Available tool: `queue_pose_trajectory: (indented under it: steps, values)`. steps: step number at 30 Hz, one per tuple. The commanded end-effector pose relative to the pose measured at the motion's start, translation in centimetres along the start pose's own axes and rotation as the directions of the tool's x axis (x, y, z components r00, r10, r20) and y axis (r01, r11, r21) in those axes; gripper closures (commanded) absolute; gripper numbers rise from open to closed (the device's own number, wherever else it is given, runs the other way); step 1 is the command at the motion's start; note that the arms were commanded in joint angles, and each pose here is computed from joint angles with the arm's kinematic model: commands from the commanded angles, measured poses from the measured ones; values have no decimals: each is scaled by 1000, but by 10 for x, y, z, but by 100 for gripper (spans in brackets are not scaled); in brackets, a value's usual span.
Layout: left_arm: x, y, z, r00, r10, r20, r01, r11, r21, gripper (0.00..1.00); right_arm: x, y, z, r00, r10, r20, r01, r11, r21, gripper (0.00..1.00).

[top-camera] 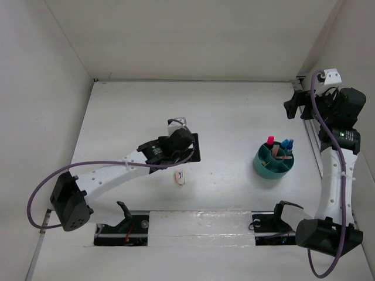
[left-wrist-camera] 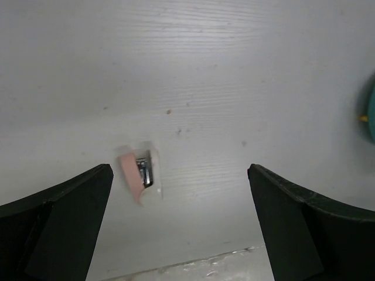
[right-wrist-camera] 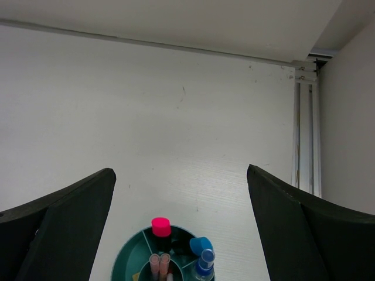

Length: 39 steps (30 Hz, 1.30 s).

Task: Sort the stationery into containers
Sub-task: Grab a piece of stationery with the left arm

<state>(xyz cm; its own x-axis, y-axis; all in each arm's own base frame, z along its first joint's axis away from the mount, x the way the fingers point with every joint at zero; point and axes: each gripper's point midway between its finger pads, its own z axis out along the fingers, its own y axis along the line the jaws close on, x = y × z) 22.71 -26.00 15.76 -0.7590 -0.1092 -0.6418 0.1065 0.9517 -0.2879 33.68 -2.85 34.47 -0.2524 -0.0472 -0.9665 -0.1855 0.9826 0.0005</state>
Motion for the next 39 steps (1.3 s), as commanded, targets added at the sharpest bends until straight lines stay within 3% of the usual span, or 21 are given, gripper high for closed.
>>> queue_pose_trajectory:
  steps: [1, 10, 19, 27, 36, 39]
  values:
    - [11, 52, 0, 995, -98, -17, 95, 987, -127, 0, -12, 5, -5, 999, -28, 44, 28, 1000, -13, 0]
    - [56, 67, 22, 987, -106, -122, 90, 988, -129, 0, -13, 9, -3, 999, -34, 41, 36, 998, -43, 0]
    - [80, 63, 42, 973, -144, -183, 124, 985, -116, 5, -6, 32, -4, 996, -82, 36, 88, 978, -189, 0]
    - [118, 68, 47, 949, -166, -270, 125, 979, -162, 6, -5, 29, -2, 996, -88, 28, 91, 979, -181, 0]
    - [141, 75, 37, 939, -173, -298, 119, 974, -192, 11, -5, 29, -2, 996, -88, 28, 91, 979, -181, 0]
    - [145, 77, 39, 936, -170, -307, 109, 972, -207, 19, -7, 30, -5, 995, -92, 36, 97, 979, -180, 0]
